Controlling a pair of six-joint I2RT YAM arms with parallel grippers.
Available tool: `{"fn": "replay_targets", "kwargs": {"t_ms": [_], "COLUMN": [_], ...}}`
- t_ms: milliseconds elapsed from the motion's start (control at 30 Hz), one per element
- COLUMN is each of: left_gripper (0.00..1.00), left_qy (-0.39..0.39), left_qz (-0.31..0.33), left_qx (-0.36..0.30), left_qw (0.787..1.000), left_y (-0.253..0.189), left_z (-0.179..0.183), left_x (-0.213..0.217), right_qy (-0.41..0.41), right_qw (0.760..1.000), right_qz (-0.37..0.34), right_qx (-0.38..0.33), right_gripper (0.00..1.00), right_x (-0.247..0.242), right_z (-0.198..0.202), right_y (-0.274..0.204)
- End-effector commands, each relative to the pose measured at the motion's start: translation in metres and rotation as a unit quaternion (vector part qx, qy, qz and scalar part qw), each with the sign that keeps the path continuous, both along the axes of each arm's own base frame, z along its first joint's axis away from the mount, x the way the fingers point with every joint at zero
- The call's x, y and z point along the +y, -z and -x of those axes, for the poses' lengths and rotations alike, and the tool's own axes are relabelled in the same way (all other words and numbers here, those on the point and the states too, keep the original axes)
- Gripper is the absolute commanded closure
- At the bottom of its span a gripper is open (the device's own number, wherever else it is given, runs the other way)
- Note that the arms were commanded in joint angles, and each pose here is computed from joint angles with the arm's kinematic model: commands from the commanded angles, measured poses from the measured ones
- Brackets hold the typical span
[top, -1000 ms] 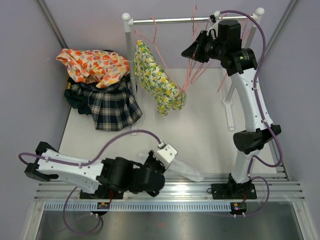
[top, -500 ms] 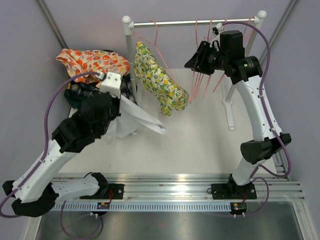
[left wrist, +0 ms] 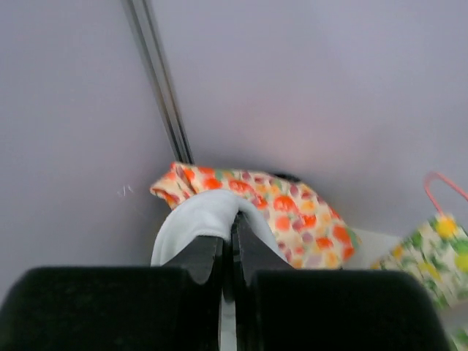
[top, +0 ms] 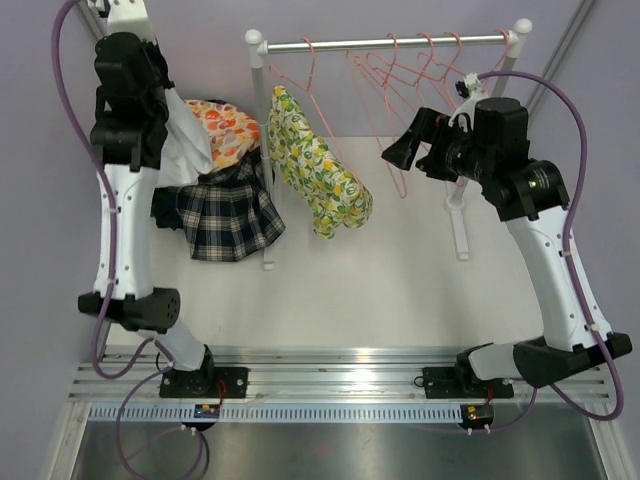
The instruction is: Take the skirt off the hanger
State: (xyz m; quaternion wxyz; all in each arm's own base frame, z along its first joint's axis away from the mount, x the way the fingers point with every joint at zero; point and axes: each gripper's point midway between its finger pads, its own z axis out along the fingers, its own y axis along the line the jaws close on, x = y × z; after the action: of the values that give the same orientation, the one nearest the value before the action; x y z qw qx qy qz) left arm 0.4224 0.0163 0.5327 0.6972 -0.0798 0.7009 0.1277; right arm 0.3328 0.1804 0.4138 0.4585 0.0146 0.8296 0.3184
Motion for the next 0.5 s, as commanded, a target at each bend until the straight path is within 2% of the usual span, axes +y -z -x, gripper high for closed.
{"fn": "replay_targets", "kwargs": {"t_ms": [0,33,67,133,167,200,233,267,300,400,467], "left_gripper": [1.00,1.00,1.00,1.00,0.87,0.70,0.50,0.13,0.01,0.01,0.01], "left_qy": [-0.031,-0.028,-0.051,-0.032,-0.040,-0.038,-0.027,-0.028,-0.025,-0.039,-0.041], "left_qz": [0.005,0.037,0.067,0.104,0.112,0.114,0.124,0.132,0.140,0.161,0.163], "left_qx": [0.005,0.029,0.038,0.071,0.093,0.102,0.116,0.142,0.158,0.193,0.197], "left_qw": [1.000,0.998,0.996,0.991,0.989,0.987,0.985,0.981,0.977,0.967,0.966], "left_y": [0.027,0.061,0.080,0.127,0.154,0.167,0.183,0.212,0.226,0.250,0.246], "left_z": [-0.069,-0.099,-0.108,-0.138,-0.147,-0.154,-0.161,-0.168,-0.169,-0.160,-0.149], "left_x": [0.037,0.042,0.069,0.075,0.079,0.081,0.077,0.077,0.076,0.075,0.070], "right_qy": [-0.008,-0.010,-0.011,-0.016,-0.017,-0.021,-0.028,-0.043,-0.055,-0.101,-0.130], "right_qw": [0.999,0.999,0.999,0.999,0.998,0.998,0.997,0.996,0.994,0.986,0.980], "right_qz": [-0.005,-0.007,-0.004,-0.004,-0.004,-0.006,-0.009,-0.017,-0.024,-0.044,-0.052], "right_qx": [-0.039,-0.047,-0.042,-0.052,-0.053,-0.064,-0.068,-0.075,-0.089,-0.123,-0.144], "right_gripper": [0.00,0.01,0.00,0.00,0.01,0.01,0.00,0.01,0.01,0.00,0.01], "right_x": [-0.002,-0.004,-0.005,-0.008,-0.009,-0.009,-0.007,-0.003,0.001,0.012,0.019], "right_z": [0.012,0.021,0.023,0.033,0.035,0.038,0.040,0.044,0.046,0.057,0.064], "right_y": [-0.007,-0.011,-0.004,-0.009,-0.008,-0.014,-0.016,-0.022,-0.030,-0.054,-0.070]}}
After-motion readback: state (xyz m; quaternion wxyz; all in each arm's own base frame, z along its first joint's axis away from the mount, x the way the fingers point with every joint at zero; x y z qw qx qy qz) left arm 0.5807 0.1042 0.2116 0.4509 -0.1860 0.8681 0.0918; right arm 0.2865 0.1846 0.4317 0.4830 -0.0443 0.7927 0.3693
